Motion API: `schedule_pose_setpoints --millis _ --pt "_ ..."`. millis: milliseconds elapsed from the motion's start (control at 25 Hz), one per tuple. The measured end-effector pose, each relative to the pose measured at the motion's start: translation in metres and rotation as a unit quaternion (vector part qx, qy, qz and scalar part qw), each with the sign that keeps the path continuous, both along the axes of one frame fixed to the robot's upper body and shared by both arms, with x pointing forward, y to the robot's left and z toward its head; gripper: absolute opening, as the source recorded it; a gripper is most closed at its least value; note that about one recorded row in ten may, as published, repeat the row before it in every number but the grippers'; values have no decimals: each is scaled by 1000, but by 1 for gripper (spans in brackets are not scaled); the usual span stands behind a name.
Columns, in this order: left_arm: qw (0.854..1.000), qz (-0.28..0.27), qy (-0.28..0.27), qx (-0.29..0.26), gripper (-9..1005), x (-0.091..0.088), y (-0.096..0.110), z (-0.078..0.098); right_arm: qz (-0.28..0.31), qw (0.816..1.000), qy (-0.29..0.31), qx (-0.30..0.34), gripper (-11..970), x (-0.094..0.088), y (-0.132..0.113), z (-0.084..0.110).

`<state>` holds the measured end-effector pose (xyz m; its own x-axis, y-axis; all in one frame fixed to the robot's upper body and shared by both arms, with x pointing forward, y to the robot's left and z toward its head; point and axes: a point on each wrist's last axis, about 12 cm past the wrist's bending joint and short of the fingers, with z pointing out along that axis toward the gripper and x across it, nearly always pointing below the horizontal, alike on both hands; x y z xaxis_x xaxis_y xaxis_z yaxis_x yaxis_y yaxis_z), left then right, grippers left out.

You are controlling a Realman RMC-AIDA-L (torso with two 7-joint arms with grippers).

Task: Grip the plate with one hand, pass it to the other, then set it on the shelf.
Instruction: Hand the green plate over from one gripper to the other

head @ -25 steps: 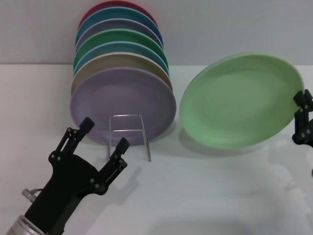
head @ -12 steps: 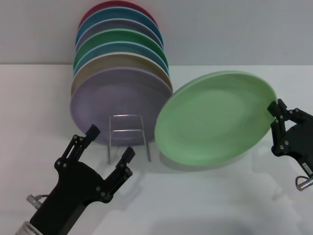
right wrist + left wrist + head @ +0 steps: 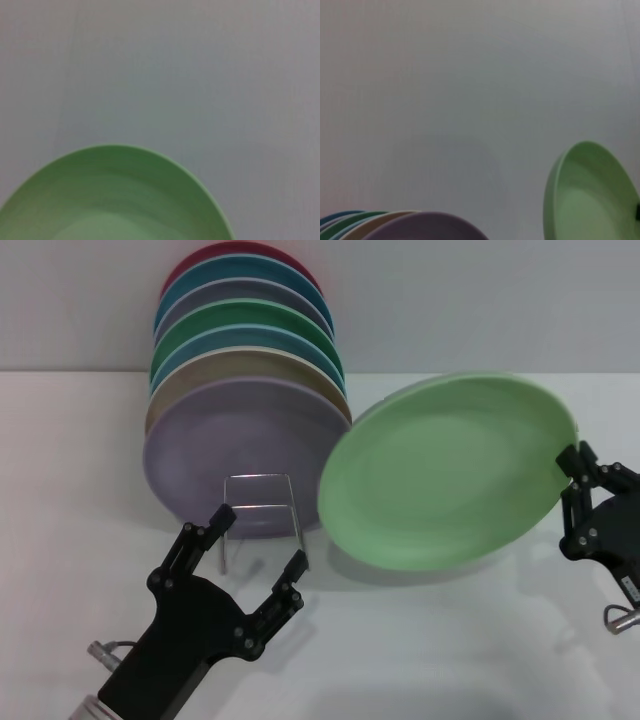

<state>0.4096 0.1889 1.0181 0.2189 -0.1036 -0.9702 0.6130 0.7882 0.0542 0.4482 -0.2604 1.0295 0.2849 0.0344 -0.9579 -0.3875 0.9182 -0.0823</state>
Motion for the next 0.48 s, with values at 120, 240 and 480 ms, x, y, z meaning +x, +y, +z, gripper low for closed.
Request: schedule_pose_setpoints --millis 120,240,480 --pt "1000 -1 4 2 754 2 -2 0 -5 1000 6 2 17 -4 9 -1" --pt "1000 -1 6 3 752 3 -3 -1 -13 1000 13 -2 17 -9 22 -5" --pt "1000 10 9 1 750 4 1 -1 -23 1000 15 -6 17 -17 37 -7"
